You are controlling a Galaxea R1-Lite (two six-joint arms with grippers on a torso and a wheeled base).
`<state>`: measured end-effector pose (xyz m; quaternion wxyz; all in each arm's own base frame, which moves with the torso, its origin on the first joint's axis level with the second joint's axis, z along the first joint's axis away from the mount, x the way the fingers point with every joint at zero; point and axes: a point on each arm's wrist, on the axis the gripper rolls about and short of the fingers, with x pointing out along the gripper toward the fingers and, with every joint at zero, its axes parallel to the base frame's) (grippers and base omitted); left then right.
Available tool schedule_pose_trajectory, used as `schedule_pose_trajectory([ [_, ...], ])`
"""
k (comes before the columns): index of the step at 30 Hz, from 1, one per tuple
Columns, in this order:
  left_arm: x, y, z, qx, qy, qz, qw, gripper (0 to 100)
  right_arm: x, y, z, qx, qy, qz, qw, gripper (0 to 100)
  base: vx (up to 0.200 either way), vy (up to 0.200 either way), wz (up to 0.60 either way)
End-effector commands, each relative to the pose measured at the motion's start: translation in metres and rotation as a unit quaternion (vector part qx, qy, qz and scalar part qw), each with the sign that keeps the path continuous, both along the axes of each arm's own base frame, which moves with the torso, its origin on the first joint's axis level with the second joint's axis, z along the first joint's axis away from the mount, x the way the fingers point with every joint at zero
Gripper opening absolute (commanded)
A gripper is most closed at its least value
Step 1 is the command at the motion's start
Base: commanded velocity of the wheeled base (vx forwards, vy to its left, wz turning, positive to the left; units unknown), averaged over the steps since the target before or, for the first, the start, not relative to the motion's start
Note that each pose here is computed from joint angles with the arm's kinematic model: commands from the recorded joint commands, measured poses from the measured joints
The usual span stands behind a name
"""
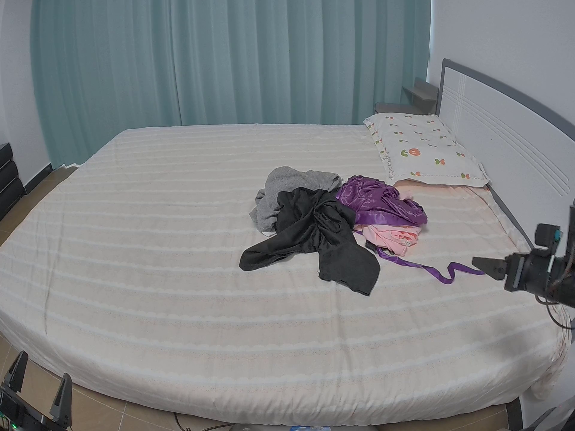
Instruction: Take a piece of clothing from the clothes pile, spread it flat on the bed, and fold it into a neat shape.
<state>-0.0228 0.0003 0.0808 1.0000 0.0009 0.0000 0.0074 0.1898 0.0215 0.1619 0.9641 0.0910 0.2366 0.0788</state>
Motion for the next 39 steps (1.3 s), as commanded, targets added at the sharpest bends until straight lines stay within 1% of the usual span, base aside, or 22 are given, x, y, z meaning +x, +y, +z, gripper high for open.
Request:
schedule_pose_trajectory([
  [1,0.0,0.0,-0.005,0.0,0.0,0.0,1.0,100,0.133,0.016,-0.077,0.016,0.059,-0.031,0.9977,100,0.0,0.0,0.0],
  [2,0.0,0.0,-0.005,0.0,0.0,0.0,1.0,100,0.153,0.025,-0.09,0.022,0.058,-0.039,0.9973,100,0.0,0.0,0.0],
  [5,0.0,0.0,-0.005,0.0,0.0,0.0,1.0,100,0.182,0.034,-0.106,0.045,0.062,-0.057,0.9954,100,0.0,0.0,0.0],
  [6,0.0,0.0,-0.005,0.0,0.0,0.0,1.0,100,0.182,0.034,-0.106,0.045,0.062,-0.057,0.9954,100,0.0,0.0,0.0],
  [7,0.0,0.0,-0.005,0.0,0.0,0.0,1.0,100,0.197,0.041,-0.117,0.052,0.071,-0.059,0.9943,100,0.0,0.0,0.0],
  [10,0.0,0.0,-0.005,0.0,-0.001,0.0,1.0,100,0.205,0.044,-0.124,0.056,0.081,-0.06,0.9933,100,0.0,0.0,0.0],
  [11,0.0,0.0,-0.005,0.0,0.0,0.0,1.0,100,0.212,0.055,-0.13,0.067,0.091,-0.057,0.9919,100,0.0,0.0,0.0],
  [12,0.0,0.0,-0.005,0.0,-0.001,0.0,1.0,100,0.215,0.061,-0.133,0.076,0.096,-0.057,0.9908,100,0.0,0.0,0.0],
  [13,0.0,0.0,-0.005,0.0,-0.001,0.0,1.0,100,0.215,0.061,-0.133,0.076,0.096,-0.057,0.9908,100,0.0,0.0,0.0],
  [14,0.0,0.0,-0.005,0.0,0.0,0.0,1.0,100,0.22,0.069,-0.141,0.085,0.104,-0.057,0.9893,100,0.0,0.0,0.0],
  [15,0.0,0.0,-0.005,0.0,0.0,0.0,1.0,100,0.22,0.07,-0.142,0.086,0.105,-0.057,0.9891,100,0.0,0.0,0.0],
  [18,0.0,0.0,-0.005,0.0,0.0,0.0,1.0,100,0.229,0.077,-0.162,0.083,0.119,-0.054,0.9879,100,0.0,0.0,0.0],
  [24,0.0,0.0,-0.005,0.0,0.0,0.0,1.0,100,0.243,0.085,-0.189,0.083,0.129,-0.053,0.9867,100,0.0,0.0,0.0],
  [30,0.0,0.0,-0.005,0.0,0.0,0.0,1.0,100,0.247,0.099,-0.197,0.093,0.136,-0.047,0.9852,100,0.0,0.0,0.0],
  [31,0.0,0.0,-0.005,0.0,0.0,0.0,1.0,100,0.249,0.103,-0.196,0.104,0.135,-0.049,0.9842,100,0.0,0.0,0.0],
  [33,0.0,0.0,-0.005,0.0,0.0,0.0,1.0,100,0.254,0.108,-0.196,0.115,0.135,-0.052,0.9829,100,0.0,0.0,0.0],
  [37,0.0,0.0,-0.005,0.0,-0.001,0.0,1.0,100,0.259,0.115,-0.199,0.113,0.146,-0.049,0.9815,100,0.0,0.0,0.0],
  [39,0.0,0.0,-0.005,0.0,0.0,0.0,1.0,100,0.263,0.125,-0.208,0.114,0.151,-0.045,0.9808,100,0.0,0.0,0.0],
])
